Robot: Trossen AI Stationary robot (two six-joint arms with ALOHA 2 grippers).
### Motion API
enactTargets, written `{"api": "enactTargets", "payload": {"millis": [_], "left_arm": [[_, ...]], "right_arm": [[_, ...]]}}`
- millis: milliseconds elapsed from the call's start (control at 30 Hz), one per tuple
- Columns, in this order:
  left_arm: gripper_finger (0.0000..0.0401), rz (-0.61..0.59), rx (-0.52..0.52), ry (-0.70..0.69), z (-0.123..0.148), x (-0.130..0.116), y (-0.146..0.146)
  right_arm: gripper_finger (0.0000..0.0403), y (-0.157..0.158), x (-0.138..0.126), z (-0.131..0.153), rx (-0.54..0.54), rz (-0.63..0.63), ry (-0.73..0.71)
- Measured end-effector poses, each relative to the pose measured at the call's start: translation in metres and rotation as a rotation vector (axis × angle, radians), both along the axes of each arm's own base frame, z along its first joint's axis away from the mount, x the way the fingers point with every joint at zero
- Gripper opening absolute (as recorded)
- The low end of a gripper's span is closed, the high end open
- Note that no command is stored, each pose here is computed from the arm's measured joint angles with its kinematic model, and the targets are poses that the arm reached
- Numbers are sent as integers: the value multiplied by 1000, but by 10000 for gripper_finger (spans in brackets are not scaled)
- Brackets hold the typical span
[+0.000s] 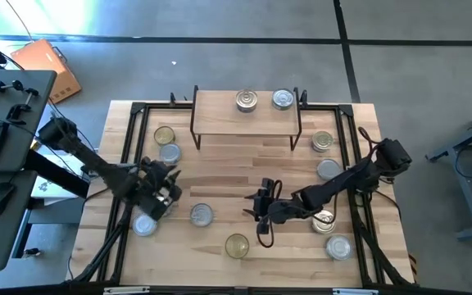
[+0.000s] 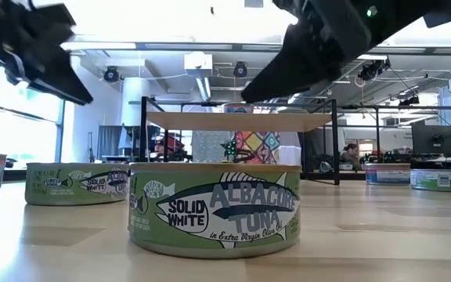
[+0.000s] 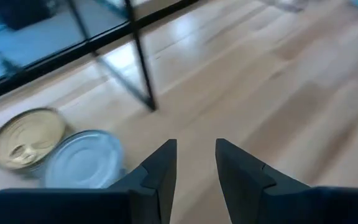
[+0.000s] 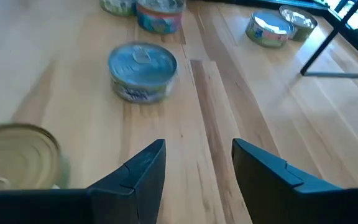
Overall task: Stack canned seafood by type on shelf
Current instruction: Put the green white tuna can on the shelf
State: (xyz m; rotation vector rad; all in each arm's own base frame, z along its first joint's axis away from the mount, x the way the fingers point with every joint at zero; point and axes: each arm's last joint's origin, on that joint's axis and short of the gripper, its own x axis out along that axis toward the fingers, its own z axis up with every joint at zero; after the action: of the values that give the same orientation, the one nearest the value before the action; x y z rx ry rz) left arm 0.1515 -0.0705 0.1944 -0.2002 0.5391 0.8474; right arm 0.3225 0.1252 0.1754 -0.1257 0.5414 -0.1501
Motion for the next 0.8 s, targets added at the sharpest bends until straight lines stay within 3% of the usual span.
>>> {"api": "enactTargets", "payload": {"millis": [300, 400, 600, 800], "left_arm": [[134, 211, -12, 170, -28, -1, 43], [152, 272, -25, 123, -45, -1, 56], [174, 255, -68, 150, -64, 5, 80], [169, 176, -70, 244, -66, 9, 101]], "right_arm": [[177, 1, 0, -3, -2, 7, 13], [177, 1, 0, -3, -2, 7, 13], [177, 1, 0, -4, -10, 13, 19], [177, 1, 0, -4, -11, 13, 22]]}}
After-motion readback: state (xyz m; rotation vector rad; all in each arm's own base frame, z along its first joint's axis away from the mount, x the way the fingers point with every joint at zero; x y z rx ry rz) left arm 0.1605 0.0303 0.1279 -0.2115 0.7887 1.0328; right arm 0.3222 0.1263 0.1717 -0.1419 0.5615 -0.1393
